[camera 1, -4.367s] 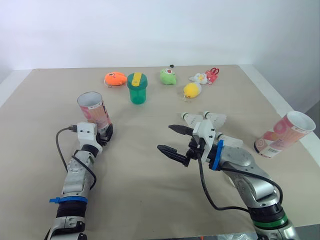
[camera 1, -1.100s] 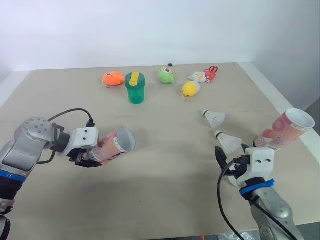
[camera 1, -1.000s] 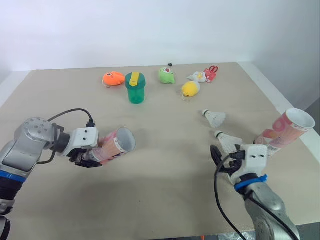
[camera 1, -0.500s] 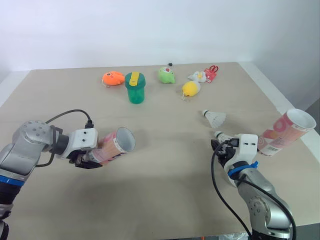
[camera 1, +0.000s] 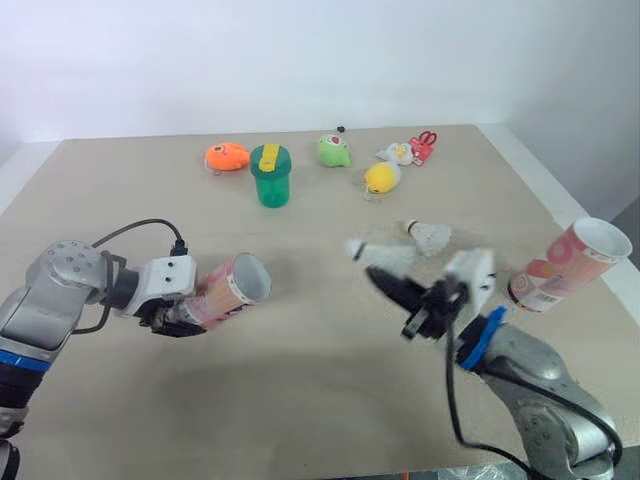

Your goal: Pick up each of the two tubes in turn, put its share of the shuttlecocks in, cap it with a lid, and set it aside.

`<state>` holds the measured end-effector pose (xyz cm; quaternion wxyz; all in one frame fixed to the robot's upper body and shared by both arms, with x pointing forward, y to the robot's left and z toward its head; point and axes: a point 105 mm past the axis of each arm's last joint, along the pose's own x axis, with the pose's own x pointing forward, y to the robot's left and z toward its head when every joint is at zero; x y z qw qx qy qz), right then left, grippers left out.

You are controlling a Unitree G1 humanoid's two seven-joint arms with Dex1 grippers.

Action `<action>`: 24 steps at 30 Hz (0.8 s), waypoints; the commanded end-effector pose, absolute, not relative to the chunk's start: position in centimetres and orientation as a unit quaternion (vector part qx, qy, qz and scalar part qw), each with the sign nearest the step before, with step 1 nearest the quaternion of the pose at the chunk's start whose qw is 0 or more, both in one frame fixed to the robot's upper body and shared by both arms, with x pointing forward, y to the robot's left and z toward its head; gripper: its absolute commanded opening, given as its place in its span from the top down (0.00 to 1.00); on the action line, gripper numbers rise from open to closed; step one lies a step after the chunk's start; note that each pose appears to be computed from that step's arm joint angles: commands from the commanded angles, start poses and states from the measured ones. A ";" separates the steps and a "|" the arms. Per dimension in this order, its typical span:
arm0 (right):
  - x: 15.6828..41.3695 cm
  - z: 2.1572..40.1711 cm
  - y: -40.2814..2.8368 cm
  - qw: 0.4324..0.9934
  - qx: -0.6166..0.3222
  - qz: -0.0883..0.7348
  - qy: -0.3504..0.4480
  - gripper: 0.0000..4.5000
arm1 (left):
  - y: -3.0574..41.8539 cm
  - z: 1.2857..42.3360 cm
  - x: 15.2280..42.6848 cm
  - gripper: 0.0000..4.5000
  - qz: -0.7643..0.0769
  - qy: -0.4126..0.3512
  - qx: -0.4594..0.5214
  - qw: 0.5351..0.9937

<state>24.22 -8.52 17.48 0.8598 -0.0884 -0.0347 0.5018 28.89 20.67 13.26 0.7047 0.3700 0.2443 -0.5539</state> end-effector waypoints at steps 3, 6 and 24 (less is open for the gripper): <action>26.1 18.7 -5.3 0.797 -0.192 0.567 -0.085 0.98 | 19.8 12.2 28.9 0.30 -0.571 0.250 0.357 0.696; 27.3 18.7 -3.0 0.764 -0.228 0.598 -0.088 0.98 | 19.5 12.3 29.1 0.30 -0.574 0.247 0.358 0.694; 27.3 22.1 -3.3 0.817 -0.079 0.557 -0.126 0.01 | 19.4 12.3 28.8 0.30 -0.570 0.244 0.352 0.701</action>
